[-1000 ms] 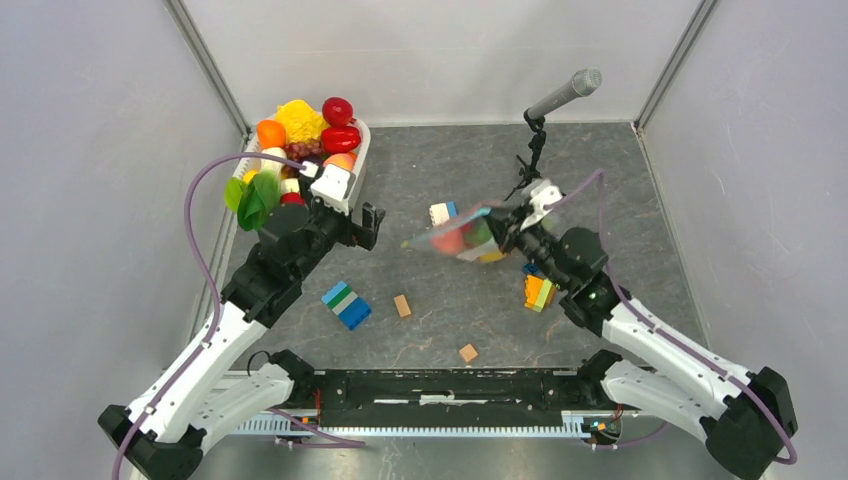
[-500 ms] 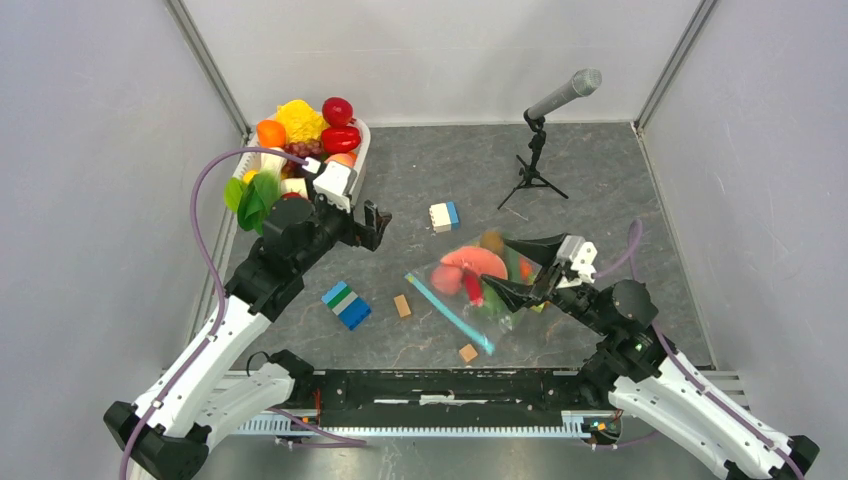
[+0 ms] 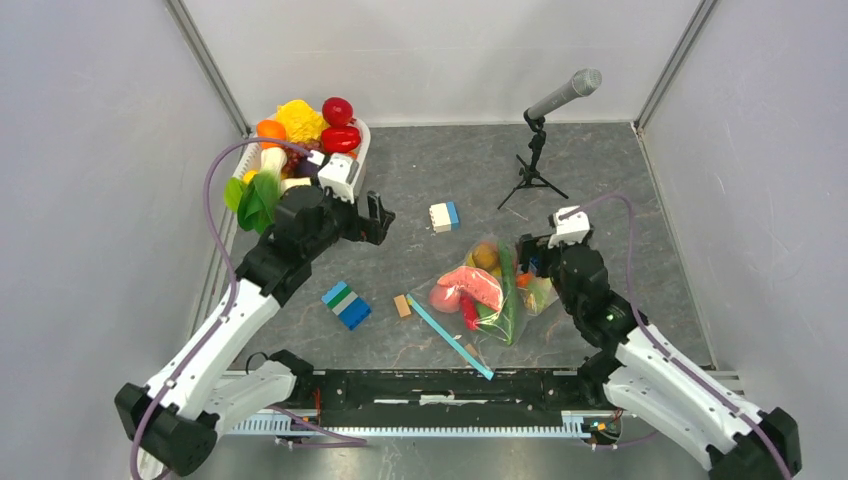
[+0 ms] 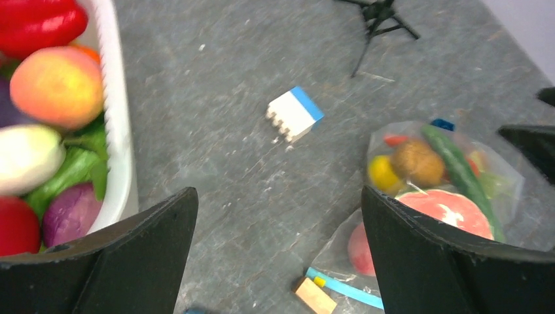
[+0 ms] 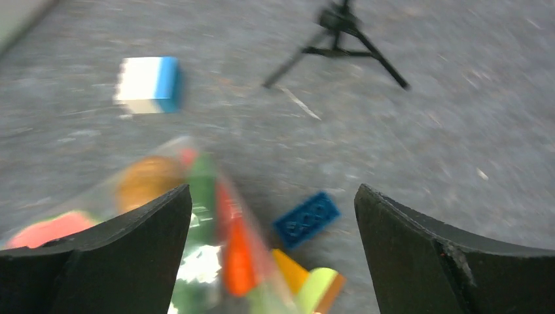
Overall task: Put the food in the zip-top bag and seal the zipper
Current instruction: Reset both arms
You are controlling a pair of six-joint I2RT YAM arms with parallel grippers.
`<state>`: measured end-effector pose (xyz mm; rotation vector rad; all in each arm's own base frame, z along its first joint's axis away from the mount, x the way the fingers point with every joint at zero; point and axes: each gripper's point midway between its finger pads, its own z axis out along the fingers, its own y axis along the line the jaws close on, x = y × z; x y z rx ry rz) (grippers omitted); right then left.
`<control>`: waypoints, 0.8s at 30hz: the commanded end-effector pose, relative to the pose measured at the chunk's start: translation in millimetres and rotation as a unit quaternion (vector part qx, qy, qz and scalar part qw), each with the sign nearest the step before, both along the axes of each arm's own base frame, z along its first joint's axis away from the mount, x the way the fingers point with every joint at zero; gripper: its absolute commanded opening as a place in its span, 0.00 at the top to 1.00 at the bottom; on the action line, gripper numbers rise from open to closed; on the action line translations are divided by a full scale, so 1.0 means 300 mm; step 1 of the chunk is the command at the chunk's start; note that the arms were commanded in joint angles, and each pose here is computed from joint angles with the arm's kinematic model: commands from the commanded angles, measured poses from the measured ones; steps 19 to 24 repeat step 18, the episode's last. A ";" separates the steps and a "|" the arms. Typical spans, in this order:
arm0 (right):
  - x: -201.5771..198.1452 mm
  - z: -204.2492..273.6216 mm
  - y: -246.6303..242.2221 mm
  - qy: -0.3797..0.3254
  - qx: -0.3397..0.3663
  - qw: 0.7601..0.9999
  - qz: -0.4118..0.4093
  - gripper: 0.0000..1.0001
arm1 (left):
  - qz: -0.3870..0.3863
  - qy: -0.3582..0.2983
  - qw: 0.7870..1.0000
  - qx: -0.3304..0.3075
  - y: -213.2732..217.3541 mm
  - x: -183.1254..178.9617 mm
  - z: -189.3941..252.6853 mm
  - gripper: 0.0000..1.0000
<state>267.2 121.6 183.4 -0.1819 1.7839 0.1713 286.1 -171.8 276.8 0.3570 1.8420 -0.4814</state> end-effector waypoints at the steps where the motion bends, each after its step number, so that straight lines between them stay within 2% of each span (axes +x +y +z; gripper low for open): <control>1: 0.065 -0.055 -0.164 0.045 0.022 0.995 -0.089 0.02 | 0.075 0.070 0.994 -0.024 0.074 0.066 -0.033 0.00; 4: 0.089 -0.070 -0.251 0.055 0.062 0.991 -0.102 0.02 | 0.170 0.067 0.983 -0.029 0.162 0.101 -0.028 0.00; 8: 0.082 -0.008 -0.327 0.019 0.060 0.989 -0.133 0.02 | 0.213 0.054 0.974 -0.047 0.214 0.088 -0.014 0.00; 13: 0.065 0.033 -0.300 -0.006 0.082 0.991 -0.110 0.02 | 0.218 0.023 0.972 -0.083 0.219 0.080 0.018 0.00; 17: 0.058 0.025 -0.256 -0.005 0.099 0.992 -0.076 0.02 | 0.227 0.016 0.970 -0.083 0.231 0.082 0.037 0.00; 24: 0.057 0.025 -0.252 -0.006 0.101 0.992 -0.074 0.02 | 0.229 0.014 0.970 -0.084 0.235 0.081 0.043 0.00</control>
